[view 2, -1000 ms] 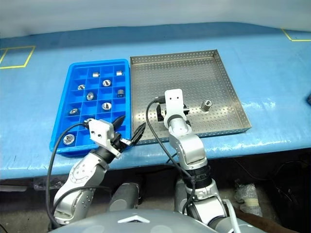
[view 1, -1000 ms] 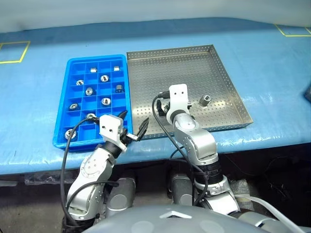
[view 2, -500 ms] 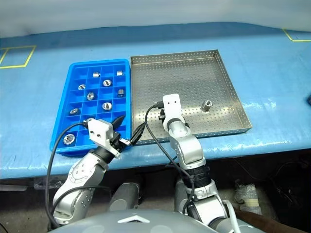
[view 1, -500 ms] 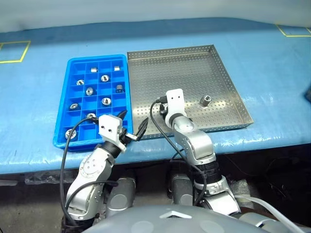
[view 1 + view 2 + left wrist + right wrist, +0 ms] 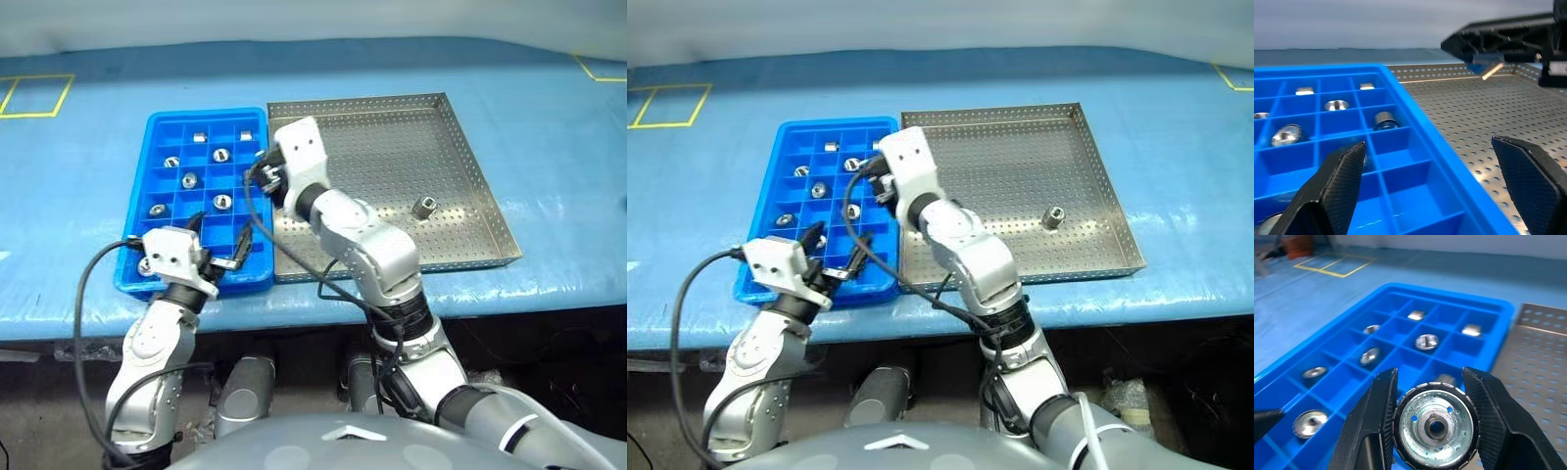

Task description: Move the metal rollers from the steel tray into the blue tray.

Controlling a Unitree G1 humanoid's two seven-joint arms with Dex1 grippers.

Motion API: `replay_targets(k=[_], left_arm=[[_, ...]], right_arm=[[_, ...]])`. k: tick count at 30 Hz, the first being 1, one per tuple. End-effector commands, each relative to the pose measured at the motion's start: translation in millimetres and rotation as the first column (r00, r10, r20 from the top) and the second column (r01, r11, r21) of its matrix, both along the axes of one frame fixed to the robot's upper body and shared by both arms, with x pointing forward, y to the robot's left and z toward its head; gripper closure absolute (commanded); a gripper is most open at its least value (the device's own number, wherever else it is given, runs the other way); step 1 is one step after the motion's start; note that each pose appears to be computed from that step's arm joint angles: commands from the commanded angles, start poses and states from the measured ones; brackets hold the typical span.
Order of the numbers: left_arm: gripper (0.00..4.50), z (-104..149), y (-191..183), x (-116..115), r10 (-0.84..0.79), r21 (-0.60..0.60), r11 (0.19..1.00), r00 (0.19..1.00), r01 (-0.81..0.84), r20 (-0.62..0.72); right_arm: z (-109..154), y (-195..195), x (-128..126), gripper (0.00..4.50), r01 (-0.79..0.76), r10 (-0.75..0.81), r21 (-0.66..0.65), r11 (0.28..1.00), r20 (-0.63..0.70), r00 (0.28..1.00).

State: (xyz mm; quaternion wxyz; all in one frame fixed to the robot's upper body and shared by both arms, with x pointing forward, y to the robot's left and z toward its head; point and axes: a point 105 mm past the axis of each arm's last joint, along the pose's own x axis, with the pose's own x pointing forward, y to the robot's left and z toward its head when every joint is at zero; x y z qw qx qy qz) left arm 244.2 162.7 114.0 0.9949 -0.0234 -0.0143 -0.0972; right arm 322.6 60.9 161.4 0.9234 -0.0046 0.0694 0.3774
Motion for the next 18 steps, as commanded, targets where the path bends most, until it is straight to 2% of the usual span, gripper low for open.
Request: replay_targets(k=[1, 5, 9, 18], left_arm=[[0.0, 19, 14, -15, 0.047, 0.052, 0.997, 0.996, -0.051, 0.08], [0.0, 15, 16, -27, 0.049, 0.053, 0.997, 0.997, -0.053, 0.058], [0.0, 10, 11, -27, 0.038, 0.028, 0.999, 0.998, -0.04, 0.047], [0.0, 5, -14, -15, -0.078, 0.003, 0.997, 0.996, 0.078, 0.037]], right_arm=[[39, 52, -38, 2.78, -0.252, 0.24, 0.09, 0.964, 0.124, 0.963], [16, 59, -45, 2.78, -0.288, 0.285, 0.074, 0.955, 0.051, 0.957], [-7, 55, -37, 2.78, -0.242, 0.243, 0.028, 0.97, -0.004, 0.97], [-24, 26, -14, 2.78, -0.104, 0.103, -0.01, 0.995, -0.054, 0.993]])
